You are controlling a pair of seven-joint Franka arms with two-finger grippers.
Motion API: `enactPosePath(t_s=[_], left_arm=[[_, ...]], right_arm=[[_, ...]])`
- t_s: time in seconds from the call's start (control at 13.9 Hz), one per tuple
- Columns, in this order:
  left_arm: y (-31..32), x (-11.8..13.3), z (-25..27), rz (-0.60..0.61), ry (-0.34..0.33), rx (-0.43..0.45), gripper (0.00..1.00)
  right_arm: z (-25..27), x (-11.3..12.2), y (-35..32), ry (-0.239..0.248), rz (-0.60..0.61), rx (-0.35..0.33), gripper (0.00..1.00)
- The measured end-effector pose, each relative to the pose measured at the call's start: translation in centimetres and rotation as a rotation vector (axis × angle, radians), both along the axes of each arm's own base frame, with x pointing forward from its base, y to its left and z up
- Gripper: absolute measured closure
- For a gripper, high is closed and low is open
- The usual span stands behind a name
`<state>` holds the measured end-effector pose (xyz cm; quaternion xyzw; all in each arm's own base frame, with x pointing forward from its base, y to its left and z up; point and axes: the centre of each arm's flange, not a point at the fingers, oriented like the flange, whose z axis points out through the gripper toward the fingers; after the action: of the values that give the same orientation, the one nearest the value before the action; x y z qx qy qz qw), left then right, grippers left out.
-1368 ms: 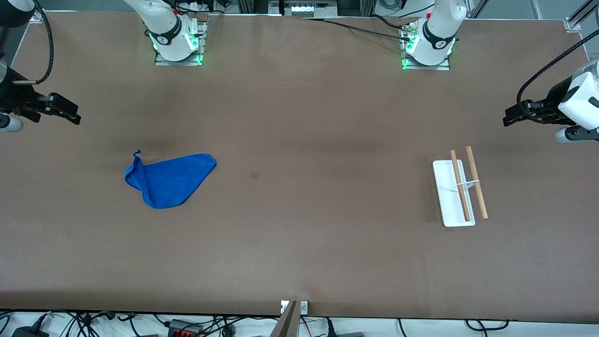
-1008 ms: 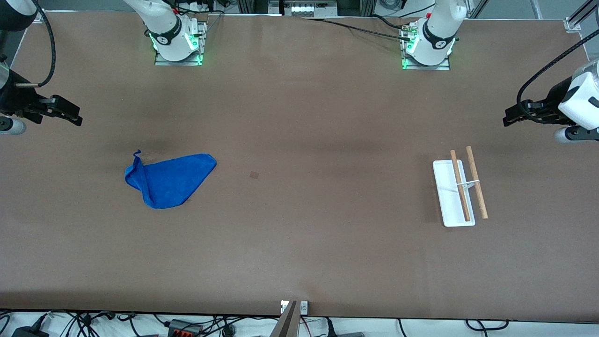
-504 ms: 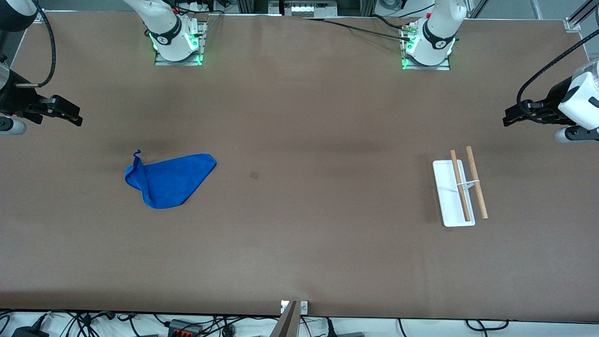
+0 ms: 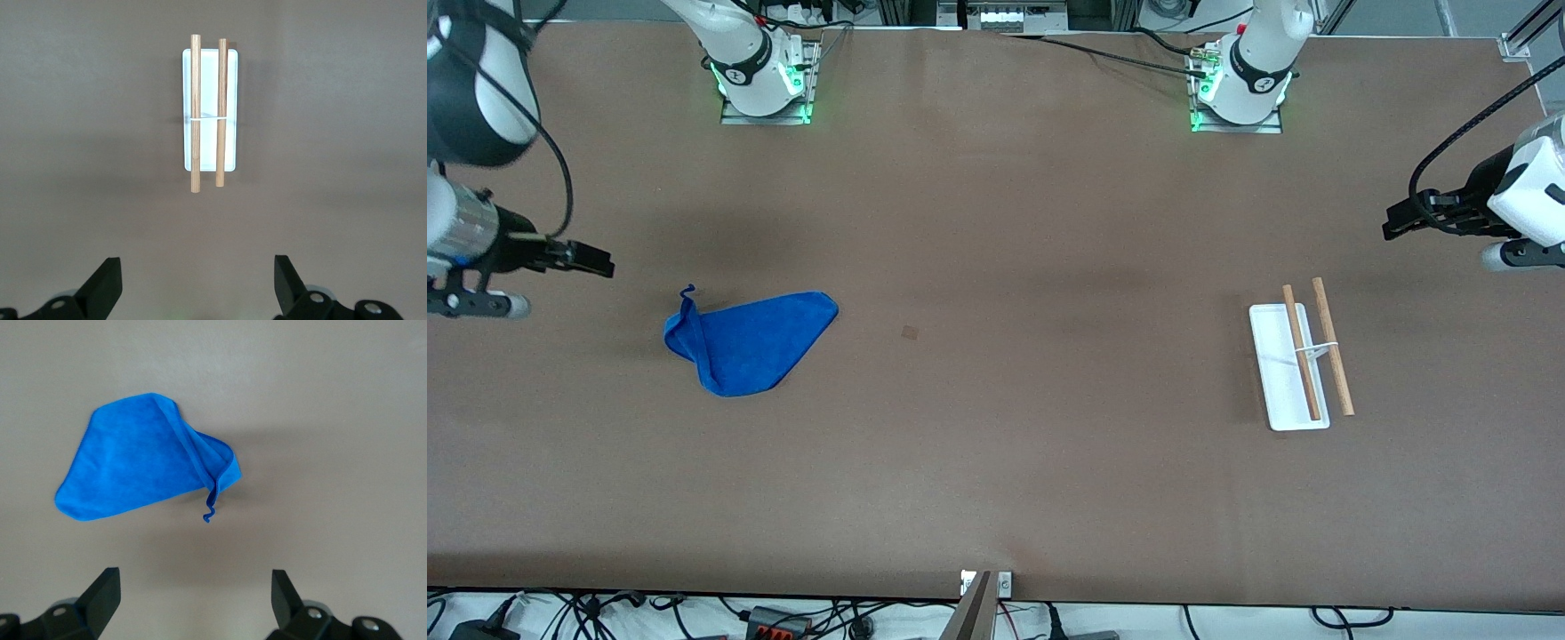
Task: Pass towel and hang on rack
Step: 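Reach the right gripper to the blue towel corner and grasp it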
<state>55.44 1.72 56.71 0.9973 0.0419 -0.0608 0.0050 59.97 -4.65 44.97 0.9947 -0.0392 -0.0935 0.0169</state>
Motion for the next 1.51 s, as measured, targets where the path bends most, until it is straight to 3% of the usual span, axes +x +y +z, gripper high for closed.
enactPosePath(t_s=[0.5,0.72,1.15,1.37,1.51], left_arm=[[0.0,0.0,0.0,0.0,0.0,0.0,0.0],[0.0,0.0,0.0,0.0,0.0,0.0,0.0],[0.0,0.0,0.0,0.0,0.0,0.0,0.0],[0.0,0.0,0.0,0.0,0.0,0.0,0.0],[0.0,0.0,0.0,0.0,0.0,0.0,0.0]], right_arm=[[-17.1,1.1,-2.3,0.239,-0.106,0.005,0.0],[-22.1,0.8,-3.8,0.281,-0.158,0.046,0.0],[-26.1,0.1,-3.8,0.332,-0.199,0.095,0.0],[-27.0,-0.1,-4.1,0.345,-0.206,0.097,0.09],[-27.4,-0.2,-4.2,0.352,-0.214,0.105,0.28]])
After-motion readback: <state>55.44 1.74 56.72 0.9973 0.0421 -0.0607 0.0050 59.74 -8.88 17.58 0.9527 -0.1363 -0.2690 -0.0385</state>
